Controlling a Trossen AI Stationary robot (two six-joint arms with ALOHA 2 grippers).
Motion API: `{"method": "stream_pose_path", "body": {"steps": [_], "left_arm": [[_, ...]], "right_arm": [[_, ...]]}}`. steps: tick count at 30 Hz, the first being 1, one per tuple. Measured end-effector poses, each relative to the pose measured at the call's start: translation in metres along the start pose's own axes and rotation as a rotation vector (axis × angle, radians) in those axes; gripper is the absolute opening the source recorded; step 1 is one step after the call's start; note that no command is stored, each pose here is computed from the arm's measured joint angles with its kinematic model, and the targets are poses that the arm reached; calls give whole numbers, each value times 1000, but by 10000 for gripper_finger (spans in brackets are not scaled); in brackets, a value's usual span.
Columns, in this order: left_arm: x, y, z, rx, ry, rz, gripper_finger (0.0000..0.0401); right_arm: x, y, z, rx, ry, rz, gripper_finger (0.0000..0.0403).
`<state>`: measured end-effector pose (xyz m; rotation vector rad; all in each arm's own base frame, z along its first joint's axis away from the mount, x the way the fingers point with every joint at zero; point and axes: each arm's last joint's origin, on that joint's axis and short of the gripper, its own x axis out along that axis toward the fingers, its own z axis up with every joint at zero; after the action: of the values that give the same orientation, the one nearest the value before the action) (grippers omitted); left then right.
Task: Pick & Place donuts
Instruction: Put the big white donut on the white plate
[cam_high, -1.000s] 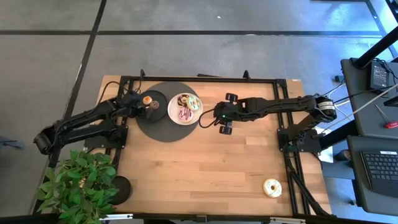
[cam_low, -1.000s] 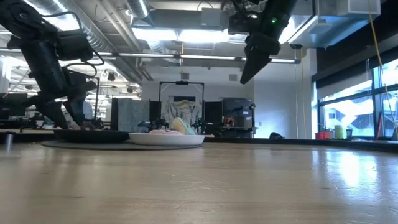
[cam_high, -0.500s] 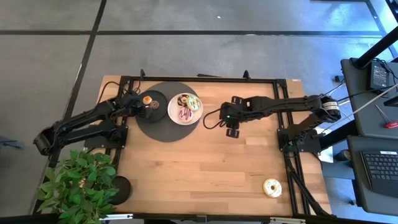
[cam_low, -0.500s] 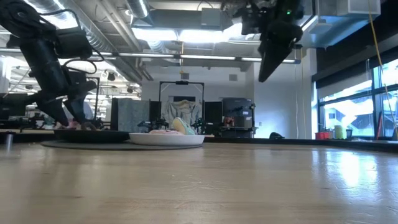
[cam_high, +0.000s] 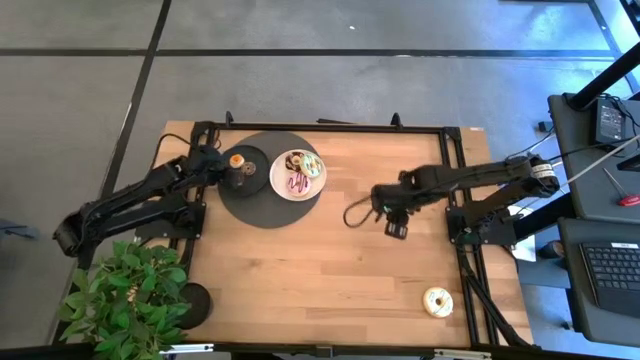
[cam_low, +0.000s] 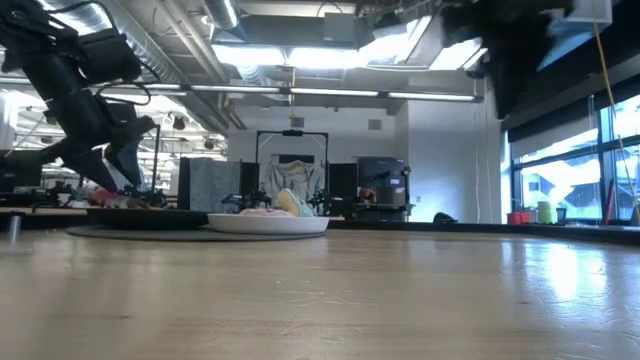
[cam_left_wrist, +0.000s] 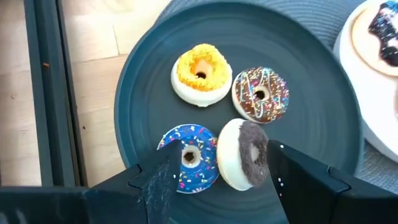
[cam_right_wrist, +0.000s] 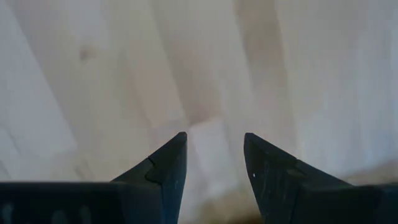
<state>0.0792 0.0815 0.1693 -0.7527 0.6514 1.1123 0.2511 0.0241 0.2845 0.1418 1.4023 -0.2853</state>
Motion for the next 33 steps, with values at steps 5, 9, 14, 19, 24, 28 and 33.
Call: {"method": "stream_pose_path", "body": {"steps": [5,9,14,19,24,28,33], "left_arm": [[-5,-1,2,15,-37,-50,232],[-8,-8,8,56,-103,-166,229],[-12,-19,16,95,-195,-281,230],[-14,-22,19,114,-226,-335,231],[-14,-23,19,113,-225,-346,228],[-14,-23,20,110,-228,-347,230],[-14,-23,20,110,-228,-347,229]], "right_arm": [[11,32,-29,4,99,4,161],[31,62,-60,1,242,136,161],[53,92,-93,8,288,220,161],[60,114,-118,16,268,260,161],[57,128,-144,29,288,244,161],[53,137,-160,16,256,234,161],[52,143,-174,-9,191,210,161]]}}
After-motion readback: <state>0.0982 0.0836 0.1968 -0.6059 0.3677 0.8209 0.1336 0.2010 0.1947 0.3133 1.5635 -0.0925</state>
